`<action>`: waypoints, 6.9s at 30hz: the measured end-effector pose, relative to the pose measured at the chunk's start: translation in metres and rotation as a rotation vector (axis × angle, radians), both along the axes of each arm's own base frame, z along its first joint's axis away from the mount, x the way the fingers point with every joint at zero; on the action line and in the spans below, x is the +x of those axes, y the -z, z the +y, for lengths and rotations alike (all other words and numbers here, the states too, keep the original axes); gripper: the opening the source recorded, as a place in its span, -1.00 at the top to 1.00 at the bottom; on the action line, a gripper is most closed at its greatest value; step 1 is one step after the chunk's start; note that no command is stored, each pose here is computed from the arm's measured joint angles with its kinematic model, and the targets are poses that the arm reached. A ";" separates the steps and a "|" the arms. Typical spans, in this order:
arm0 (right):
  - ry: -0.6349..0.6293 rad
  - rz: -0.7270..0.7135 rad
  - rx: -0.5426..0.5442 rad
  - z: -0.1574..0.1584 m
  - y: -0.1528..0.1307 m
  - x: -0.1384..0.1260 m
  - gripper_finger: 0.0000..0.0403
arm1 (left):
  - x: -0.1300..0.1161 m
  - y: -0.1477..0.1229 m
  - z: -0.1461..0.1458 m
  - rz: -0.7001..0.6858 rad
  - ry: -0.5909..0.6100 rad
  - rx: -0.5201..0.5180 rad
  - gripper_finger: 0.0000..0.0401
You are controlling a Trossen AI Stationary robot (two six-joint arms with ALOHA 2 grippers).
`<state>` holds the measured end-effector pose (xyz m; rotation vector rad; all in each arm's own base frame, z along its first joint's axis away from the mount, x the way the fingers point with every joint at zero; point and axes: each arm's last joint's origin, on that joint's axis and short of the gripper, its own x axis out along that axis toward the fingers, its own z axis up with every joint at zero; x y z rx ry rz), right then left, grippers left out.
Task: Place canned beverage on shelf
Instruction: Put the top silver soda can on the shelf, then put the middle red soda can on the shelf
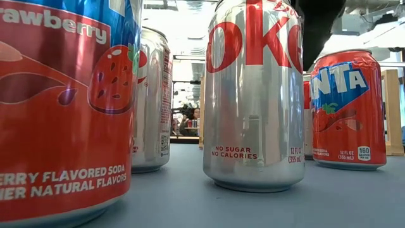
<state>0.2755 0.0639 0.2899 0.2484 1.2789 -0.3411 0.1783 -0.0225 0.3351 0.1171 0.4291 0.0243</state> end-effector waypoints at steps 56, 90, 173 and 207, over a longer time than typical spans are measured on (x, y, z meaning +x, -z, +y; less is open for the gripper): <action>-0.191 0.162 0.046 -0.012 0.042 0.031 -0.22 | -0.001 0.002 0.000 0.018 -0.002 0.001 -0.90; -0.092 0.100 -0.222 -0.217 -0.035 -0.017 -0.06 | -0.001 0.003 0.000 0.033 -0.009 0.005 -0.90; -0.209 0.135 -0.039 -0.329 0.032 0.012 -0.45 | -0.001 0.002 0.003 0.025 -0.070 0.063 -0.90; -0.120 -0.159 -0.019 -0.236 -0.114 -0.023 -0.67 | -0.001 0.002 0.003 0.026 -0.061 0.058 -0.90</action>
